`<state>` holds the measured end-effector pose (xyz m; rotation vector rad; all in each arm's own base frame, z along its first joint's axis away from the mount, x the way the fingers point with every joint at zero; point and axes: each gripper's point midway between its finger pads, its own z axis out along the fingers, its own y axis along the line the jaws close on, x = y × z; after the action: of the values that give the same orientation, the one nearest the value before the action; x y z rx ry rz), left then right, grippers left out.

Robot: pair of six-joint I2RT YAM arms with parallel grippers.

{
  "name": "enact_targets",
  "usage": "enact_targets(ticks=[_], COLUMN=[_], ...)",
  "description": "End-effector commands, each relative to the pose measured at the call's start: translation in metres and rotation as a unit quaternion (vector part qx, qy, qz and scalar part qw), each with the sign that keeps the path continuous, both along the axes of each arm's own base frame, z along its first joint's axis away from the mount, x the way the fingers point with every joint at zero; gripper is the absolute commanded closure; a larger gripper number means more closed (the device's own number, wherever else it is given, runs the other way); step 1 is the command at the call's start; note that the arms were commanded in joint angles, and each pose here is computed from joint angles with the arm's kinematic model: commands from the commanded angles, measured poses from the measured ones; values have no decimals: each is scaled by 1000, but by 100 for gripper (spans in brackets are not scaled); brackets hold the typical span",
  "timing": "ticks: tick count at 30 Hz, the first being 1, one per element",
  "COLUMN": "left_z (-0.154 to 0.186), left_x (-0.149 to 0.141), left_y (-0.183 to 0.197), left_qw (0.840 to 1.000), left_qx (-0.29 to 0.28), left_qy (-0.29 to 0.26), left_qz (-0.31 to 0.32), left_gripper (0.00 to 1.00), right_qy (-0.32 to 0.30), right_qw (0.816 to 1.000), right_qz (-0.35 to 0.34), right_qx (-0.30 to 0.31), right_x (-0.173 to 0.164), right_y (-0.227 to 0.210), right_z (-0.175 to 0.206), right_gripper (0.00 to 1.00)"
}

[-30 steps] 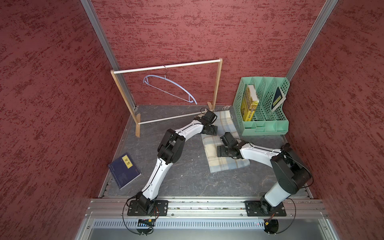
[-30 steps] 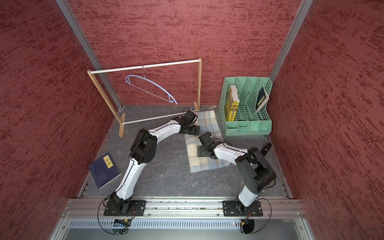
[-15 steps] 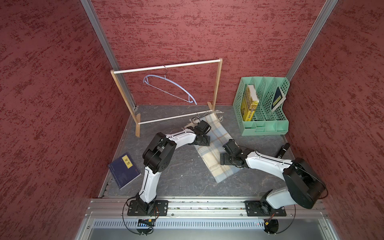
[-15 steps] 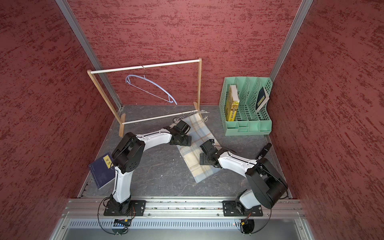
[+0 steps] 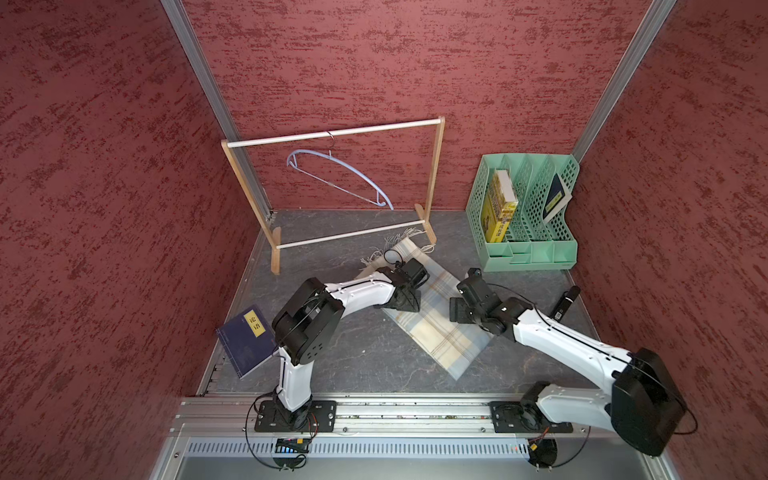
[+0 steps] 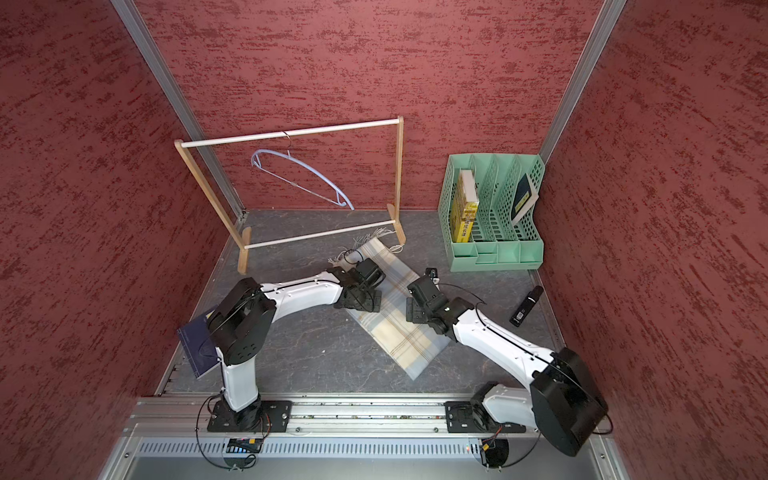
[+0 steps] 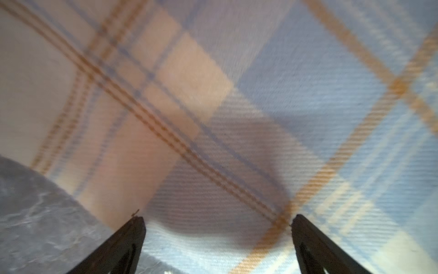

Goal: Hang the scarf on the hanger
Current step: Adjust the scarf at the center of the board.

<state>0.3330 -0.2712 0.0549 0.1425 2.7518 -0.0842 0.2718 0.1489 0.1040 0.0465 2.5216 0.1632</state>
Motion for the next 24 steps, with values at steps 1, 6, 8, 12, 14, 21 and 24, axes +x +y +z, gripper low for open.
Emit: enact_targets(ticks=[1,6,8,12,14,21,24], left_z=[60,45,29,-6,-24,-65,-77], left_x=[57,107,118,131,132,100,73], left_y=[-7,-10,-9,-6,-9,0,13], left_qw=[996,996,997,996,996,995,994], left_qx=[-20,-47,-61,-86,-92,-88,-84], left_qy=[-84,-71,-56,-21,-3,50,69], left_qz=[-2,-3,-2,7,4,16,34], left_gripper=[0,11,28,85,90,88,88], right_qy=[-2,33,44,59,68,101,106], right_qw=[1000,999,998,995,993,986,984], right_qz=[-19,-42,-51,-78,-93,-126,-132], right_qx=[-15,-10,-8,-15,-20,-47,-61], right_x=[-4,-13,-15,-15,-16,-14,-8], right_y=[-10,-12,-12,-16,-17,-21,-21], right_z=[4,-20,-28,-42,-50,-79,-88], right_gripper=[91,100,100,100,100,100,100])
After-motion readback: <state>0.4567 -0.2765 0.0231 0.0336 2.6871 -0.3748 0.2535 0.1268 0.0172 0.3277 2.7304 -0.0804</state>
